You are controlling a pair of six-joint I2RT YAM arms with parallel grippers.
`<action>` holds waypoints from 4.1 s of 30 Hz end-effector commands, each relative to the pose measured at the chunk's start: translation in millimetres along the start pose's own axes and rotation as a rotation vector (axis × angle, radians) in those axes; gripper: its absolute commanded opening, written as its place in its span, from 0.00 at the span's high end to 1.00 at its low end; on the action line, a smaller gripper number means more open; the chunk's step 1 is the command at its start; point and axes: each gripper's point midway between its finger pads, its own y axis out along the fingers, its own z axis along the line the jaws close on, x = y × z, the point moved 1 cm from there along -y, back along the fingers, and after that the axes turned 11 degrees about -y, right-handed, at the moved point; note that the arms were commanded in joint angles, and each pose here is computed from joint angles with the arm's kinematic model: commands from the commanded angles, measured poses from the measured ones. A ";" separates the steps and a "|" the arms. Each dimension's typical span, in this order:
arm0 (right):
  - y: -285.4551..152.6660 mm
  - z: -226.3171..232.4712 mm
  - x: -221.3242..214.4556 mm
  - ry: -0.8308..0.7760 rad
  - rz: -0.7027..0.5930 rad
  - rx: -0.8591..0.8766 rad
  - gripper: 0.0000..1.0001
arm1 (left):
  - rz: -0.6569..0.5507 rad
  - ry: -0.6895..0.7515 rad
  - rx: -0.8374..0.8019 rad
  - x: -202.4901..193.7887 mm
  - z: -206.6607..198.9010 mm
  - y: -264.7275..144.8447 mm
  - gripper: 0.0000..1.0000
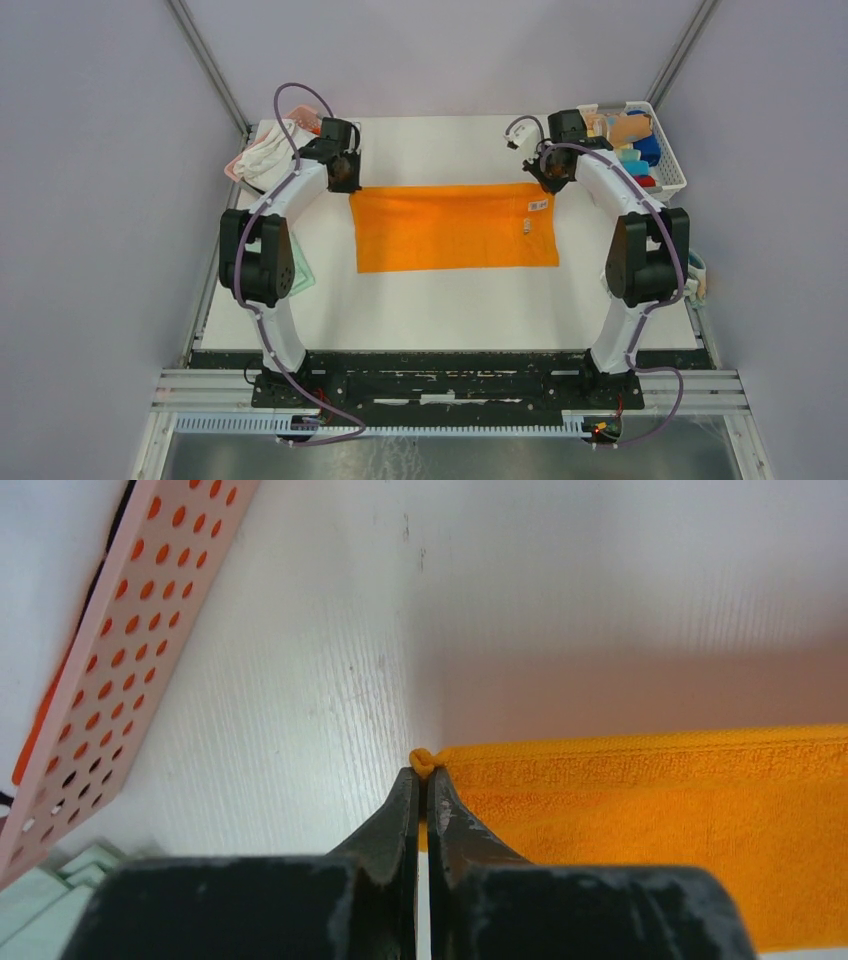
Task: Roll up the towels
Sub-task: Fold the towel at the center of the board.
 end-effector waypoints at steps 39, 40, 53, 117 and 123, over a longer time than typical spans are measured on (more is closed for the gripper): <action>-45.3 145.0 -70.8 0.676 0.109 0.062 0.57 | 0.164 -0.471 -0.156 -176.5 1.5 -89.8 0.51; -51.3 148.9 -71.0 0.696 0.093 0.061 0.55 | 0.156 -0.481 -0.166 -178.4 1.1 -95.6 0.49; -86.9 130.2 -32.0 0.847 -0.177 -0.014 0.41 | 0.037 -0.522 -0.297 -154.6 -12.2 -137.4 0.38; -55.2 113.5 -85.7 1.113 0.005 -0.055 1.00 | 0.055 -0.525 -0.091 -158.7 11.5 -95.7 0.97; -69.5 125.6 -102.1 1.141 0.074 -0.069 1.00 | 0.078 -0.533 -0.098 -168.1 12.3 -106.3 0.97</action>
